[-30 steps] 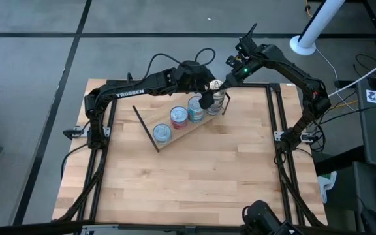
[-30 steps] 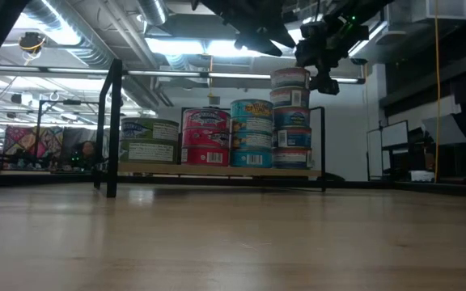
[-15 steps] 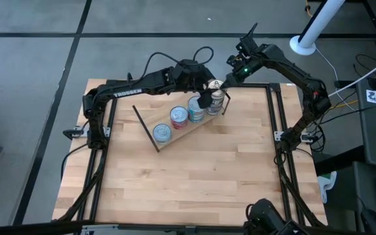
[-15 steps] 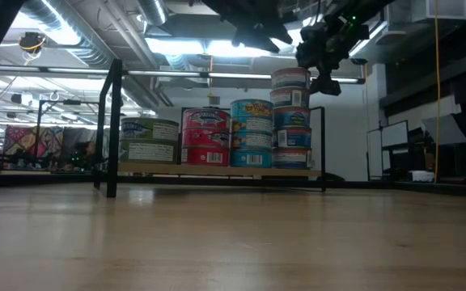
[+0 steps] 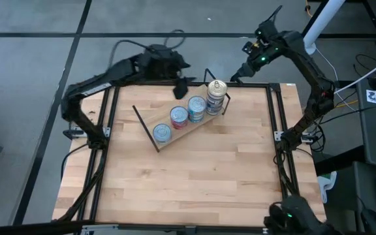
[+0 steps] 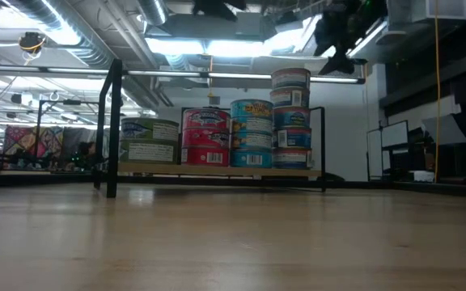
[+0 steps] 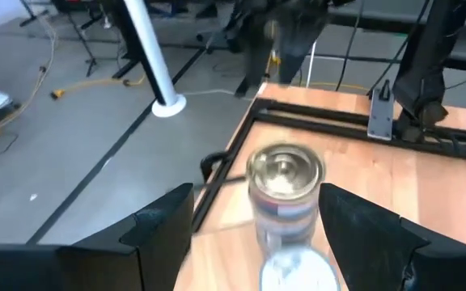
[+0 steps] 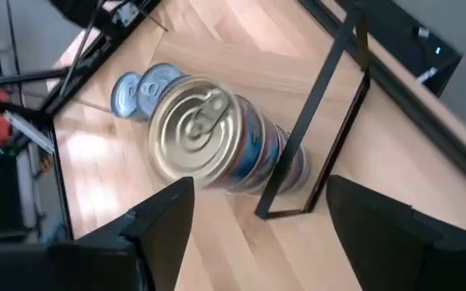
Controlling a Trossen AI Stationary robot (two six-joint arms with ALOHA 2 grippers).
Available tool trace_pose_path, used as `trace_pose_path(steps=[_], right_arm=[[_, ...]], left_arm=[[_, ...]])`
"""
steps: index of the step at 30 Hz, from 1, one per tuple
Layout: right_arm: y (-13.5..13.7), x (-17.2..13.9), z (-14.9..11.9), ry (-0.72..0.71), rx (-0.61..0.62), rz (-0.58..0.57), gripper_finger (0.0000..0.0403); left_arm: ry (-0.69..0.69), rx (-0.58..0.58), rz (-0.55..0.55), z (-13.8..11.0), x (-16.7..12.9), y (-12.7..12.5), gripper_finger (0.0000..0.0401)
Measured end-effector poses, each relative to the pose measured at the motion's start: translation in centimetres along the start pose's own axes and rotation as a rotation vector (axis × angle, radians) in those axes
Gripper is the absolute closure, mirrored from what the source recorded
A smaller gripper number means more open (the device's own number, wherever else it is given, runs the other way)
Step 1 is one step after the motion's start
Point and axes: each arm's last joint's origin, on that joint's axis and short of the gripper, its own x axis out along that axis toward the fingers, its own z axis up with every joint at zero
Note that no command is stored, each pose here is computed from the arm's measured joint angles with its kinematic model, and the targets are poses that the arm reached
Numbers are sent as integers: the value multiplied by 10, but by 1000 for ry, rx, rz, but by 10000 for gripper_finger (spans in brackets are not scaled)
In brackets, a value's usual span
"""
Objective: Stack canned seafood by type on shelf
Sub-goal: Return to Home Position
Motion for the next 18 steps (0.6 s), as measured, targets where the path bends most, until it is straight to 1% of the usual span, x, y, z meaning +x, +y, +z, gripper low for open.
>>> trace_pose_path(steps=[5,7,9,11,13,16,18], right_arm=[[19,-30,-11,-71,-107,-18,123],[28,-45,-17,-108,-147,-35,123],[39,-59,-26,-151,-186,-51,123],[53,-69,-38,-195,-247,-36,123],[65,-75,-54,-245,-308,0,123],[77,-74,-83,-327,-393,71,123],[85,-65,-104,-383,-451,119,123]], left_arm=[[28,-36,13,-1,-65,10,138],[10,-50,13,-1,-93,10,138],[-37,-62,-4,-7,-119,7,138],[-77,-72,-24,-19,-140,1,138],[-107,-89,-32,-40,-156,-5,138],[-178,-150,-30,-79,-167,-14,138],[-226,-198,-41,-109,-167,-21,138]])
